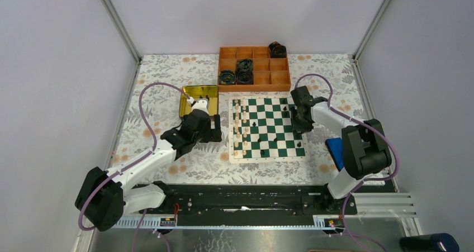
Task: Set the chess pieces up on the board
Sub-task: Place the chess piece on the chessboard, then pick up the chess piece from the chessboard.
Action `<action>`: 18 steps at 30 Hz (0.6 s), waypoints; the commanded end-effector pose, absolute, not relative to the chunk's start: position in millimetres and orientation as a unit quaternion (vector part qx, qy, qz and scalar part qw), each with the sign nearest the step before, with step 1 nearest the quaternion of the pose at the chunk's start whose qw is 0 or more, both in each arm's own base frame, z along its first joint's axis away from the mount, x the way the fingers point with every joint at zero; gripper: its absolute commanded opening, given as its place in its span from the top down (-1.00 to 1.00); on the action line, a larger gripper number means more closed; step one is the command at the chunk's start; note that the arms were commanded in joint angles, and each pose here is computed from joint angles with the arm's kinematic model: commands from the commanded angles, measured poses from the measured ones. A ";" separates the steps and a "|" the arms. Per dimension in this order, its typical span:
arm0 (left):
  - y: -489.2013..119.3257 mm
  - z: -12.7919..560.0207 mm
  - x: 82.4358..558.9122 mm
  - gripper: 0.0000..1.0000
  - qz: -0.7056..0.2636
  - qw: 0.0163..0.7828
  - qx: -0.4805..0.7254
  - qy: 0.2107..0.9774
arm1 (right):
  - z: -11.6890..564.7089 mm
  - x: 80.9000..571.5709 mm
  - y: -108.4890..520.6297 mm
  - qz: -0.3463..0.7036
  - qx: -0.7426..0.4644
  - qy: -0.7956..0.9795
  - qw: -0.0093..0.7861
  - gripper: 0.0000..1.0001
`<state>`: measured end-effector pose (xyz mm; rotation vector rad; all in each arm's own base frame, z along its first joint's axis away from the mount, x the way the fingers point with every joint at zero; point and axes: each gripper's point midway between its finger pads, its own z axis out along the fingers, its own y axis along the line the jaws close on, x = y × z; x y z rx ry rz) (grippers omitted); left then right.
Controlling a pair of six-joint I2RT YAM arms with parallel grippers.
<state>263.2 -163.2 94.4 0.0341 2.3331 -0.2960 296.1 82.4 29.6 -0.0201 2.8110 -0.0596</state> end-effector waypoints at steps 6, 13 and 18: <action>-168.0 105.5 270.7 -0.98 -0.118 0.400 0.020 0.909 | 89.1 313.9 98.0 0.013 -0.018 0.971 0.236 0.22; -168.2 106.4 270.5 -0.98 -0.119 0.401 0.019 0.908 | 99.6 292.7 149.1 0.043 -0.109 0.965 0.233 0.08; -167.2 107.5 270.7 -0.98 -0.118 0.404 0.018 0.907 | 87.8 268.2 185.9 0.081 -0.168 0.960 0.210 0.01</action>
